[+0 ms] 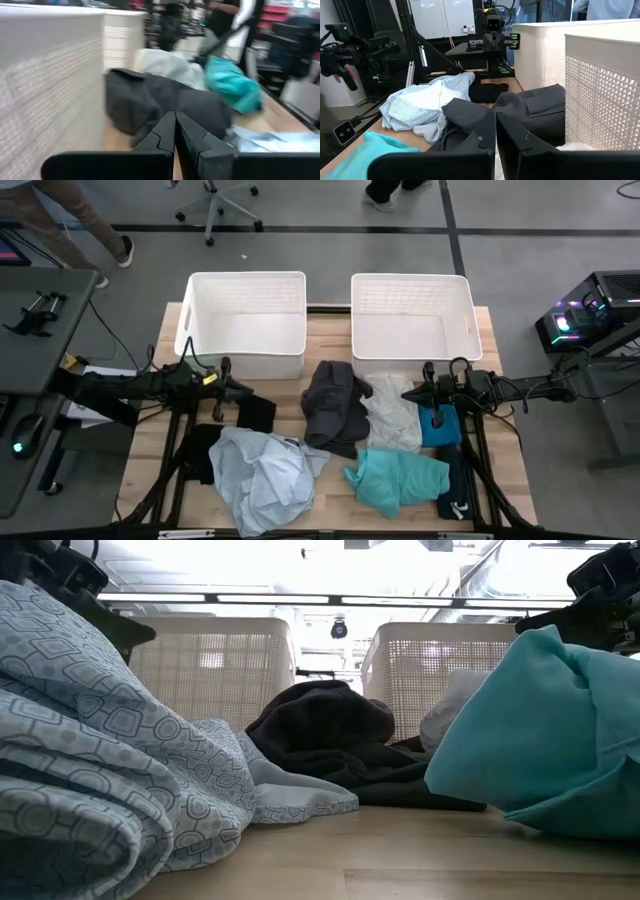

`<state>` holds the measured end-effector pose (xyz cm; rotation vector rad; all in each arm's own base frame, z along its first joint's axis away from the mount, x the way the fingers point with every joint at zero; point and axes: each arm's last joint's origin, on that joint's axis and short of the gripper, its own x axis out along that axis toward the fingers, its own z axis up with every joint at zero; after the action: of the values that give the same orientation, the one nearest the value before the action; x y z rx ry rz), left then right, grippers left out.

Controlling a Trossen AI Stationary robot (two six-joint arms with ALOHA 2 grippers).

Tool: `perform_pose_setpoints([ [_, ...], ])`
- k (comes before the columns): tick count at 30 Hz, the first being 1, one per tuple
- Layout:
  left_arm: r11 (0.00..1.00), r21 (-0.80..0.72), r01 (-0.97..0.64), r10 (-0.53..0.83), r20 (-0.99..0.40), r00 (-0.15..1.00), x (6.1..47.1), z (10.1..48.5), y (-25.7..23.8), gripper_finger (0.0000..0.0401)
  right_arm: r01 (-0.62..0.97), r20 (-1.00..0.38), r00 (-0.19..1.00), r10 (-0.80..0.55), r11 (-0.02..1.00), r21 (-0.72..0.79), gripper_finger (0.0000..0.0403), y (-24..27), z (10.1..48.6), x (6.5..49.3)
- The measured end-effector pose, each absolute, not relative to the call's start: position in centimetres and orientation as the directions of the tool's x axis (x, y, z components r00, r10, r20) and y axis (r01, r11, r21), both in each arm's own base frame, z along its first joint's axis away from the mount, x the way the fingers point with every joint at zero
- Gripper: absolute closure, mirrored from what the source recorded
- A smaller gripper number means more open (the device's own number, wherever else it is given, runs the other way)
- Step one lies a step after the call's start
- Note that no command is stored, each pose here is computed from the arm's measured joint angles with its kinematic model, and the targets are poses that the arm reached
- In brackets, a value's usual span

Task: Sort clothes
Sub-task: Put the light blue shirt into the right white bin

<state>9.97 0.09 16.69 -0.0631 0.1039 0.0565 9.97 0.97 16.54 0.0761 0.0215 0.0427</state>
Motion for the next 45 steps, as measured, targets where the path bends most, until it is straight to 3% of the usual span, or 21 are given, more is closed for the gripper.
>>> perform_pose_setpoints([
  [8,0.995,-0.061,-0.081,0.074,-0.110,0.991,10.0,16.6,0.1,0.0401,-0.025,-0.013,1.000,0.026,0.997,0.078,0.0402,0.9,16.6,10.0],
  [11,0.995,-0.060,-0.080,0.073,-0.111,0.991,10.0,16.6,0.1,0.0401,-0.061,0.069,0.997,0.038,0.932,0.356,0.0402,0.9,17.4,10.0],
  [13,0.995,-0.060,-0.081,0.074,-0.111,0.991,10.0,16.6,0.1,0.0401,-0.125,0.158,0.987,0.040,0.806,0.579,0.0402,0.9,18.3,9.9],
  [15,0.995,-0.060,-0.080,0.073,-0.112,0.991,10.0,16.6,0.1,0.0401,-0.190,0.231,0.972,0.036,0.697,0.692,0.0402,0.9,19.0,9.7],
  [18,0.995,-0.059,-0.080,0.073,-0.112,0.991,10.0,16.6,0.1,0.0401,-0.330,0.363,0.928,0.086,0.645,0.689,0.0402,1.1,20.5,9.3],
  [21,0.995,-0.059,-0.080,0.073,-0.112,0.991,10.0,16.6,0.1,0.0401,-0.363,0.403,0.909,0.109,0.682,0.634,0.0402,1.2,23.5,8.9],
  [24,0.995,-0.059,-0.080,0.073,-0.112,0.991,10.0,16.6,0.1,0.0401,-0.252,0.235,0.963,0.131,0.746,0.616,0.0402,1.6,26.4,9.2],
  [28,0.995,-0.058,-0.080,0.073,-0.112,0.991,10.0,16.6,0.1,0.0401,-0.029,-0.164,0.972,0.168,0.778,0.628,0.0402,2.2,29.0,10.6],
  [31,0.995,-0.058,-0.080,0.073,-0.112,0.991,10.0,16.6,0.2,0.0401,0.157,-0.455,0.849,0.267,0.695,0.701,0.0402,3.1,29.4,12.0],
  [34,0.995,-0.058,-0.080,0.074,-0.111,0.991,10.0,16.6,0.2,0.0401,0.403,-0.657,0.628,0.417,0.548,0.733,0.0402,4.2,28.5,13.2],
  [39,0.995,-0.058,-0.080,0.074,-0.111,0.991,10.0,16.6,0.2,0.0401,0.746,-0.760,0.250,0.600,0.381,0.546,0.0383,5.8,26.1,14.4],
  [42,0.995,-0.058,-0.080,0.074,-0.111,0.991,10.0,16.6,0.2,0.0401,0.824,-0.749,0.133,0.649,0.348,0.448,0.0344,6.8,25.0,15.2],
  [45,0.995,-0.058,-0.080,0.074,-0.109,0.991,10.0,16.6,0.2,0.0401,0.848,-0.753,0.092,0.652,0.345,0.403,0.0291,7.8,24.1,16.2],
])
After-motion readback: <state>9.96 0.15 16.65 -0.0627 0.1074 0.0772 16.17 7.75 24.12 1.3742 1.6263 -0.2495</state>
